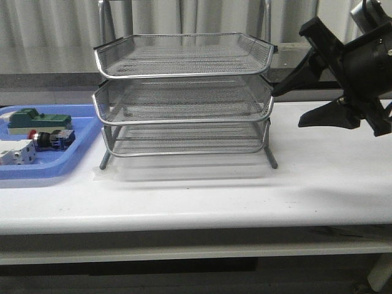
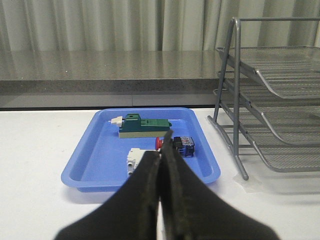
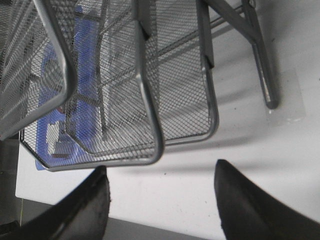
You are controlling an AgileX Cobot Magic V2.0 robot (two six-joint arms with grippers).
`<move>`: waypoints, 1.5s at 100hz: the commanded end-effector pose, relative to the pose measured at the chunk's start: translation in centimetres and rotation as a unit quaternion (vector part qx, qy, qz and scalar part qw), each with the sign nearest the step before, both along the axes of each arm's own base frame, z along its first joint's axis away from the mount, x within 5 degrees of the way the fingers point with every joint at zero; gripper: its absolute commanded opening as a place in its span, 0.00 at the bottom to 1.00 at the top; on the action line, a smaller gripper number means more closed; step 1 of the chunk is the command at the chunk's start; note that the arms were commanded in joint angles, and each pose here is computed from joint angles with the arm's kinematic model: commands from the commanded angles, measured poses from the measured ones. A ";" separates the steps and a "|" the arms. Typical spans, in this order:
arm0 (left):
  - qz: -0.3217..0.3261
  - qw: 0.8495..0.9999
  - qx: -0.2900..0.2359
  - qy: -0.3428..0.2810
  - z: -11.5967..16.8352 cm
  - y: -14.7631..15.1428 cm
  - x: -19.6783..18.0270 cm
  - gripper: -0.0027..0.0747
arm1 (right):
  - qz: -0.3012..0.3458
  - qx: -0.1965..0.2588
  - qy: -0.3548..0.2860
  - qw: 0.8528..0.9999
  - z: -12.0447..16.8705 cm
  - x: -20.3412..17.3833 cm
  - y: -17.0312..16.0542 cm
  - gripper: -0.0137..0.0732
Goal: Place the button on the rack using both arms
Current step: 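Reach the right gripper to the middle mesh tray's front rim and grasp it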
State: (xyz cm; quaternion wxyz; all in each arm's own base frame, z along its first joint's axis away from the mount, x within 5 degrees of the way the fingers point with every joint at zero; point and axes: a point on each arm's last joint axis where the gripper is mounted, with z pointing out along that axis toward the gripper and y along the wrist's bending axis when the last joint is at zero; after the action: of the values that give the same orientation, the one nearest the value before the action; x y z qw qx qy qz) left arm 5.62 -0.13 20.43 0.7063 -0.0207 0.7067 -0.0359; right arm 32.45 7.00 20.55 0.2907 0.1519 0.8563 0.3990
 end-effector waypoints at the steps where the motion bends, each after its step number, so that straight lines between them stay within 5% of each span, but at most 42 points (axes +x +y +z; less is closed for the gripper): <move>1: 0.003 0.999 -0.004 -0.039 -0.2 0.0 -0.1 0.01 | 0.018 0.031 -0.038 0.999 2.1 0.9 0.8 0.70; 49: 0.003 0.999 -0.004 -0.039 -0.2 0.0 -0.1 0.01 | 0.047 0.039 -0.039 0.997 1.2 4.1 3.4 0.69; 97: 0.003 0.999 -0.004 -0.039 -0.2 0.0 -0.1 0.01 | 0.047 0.039 -0.033 0.998 0.7 4.3 3.5 0.22; 150: 0.003 0.999 -0.004 -0.039 -0.2 0.0 -0.1 0.01 | 0.094 0.015 0.006 0.995 -1.5 0.7 3.4 0.18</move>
State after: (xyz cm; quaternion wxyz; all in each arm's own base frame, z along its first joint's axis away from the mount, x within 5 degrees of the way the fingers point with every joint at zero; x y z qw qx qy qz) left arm 5.62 -0.14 20.42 0.7056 -0.0207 0.7074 -0.0358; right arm 34.62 10.02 17.55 0.2415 0.1321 0.8634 0.4227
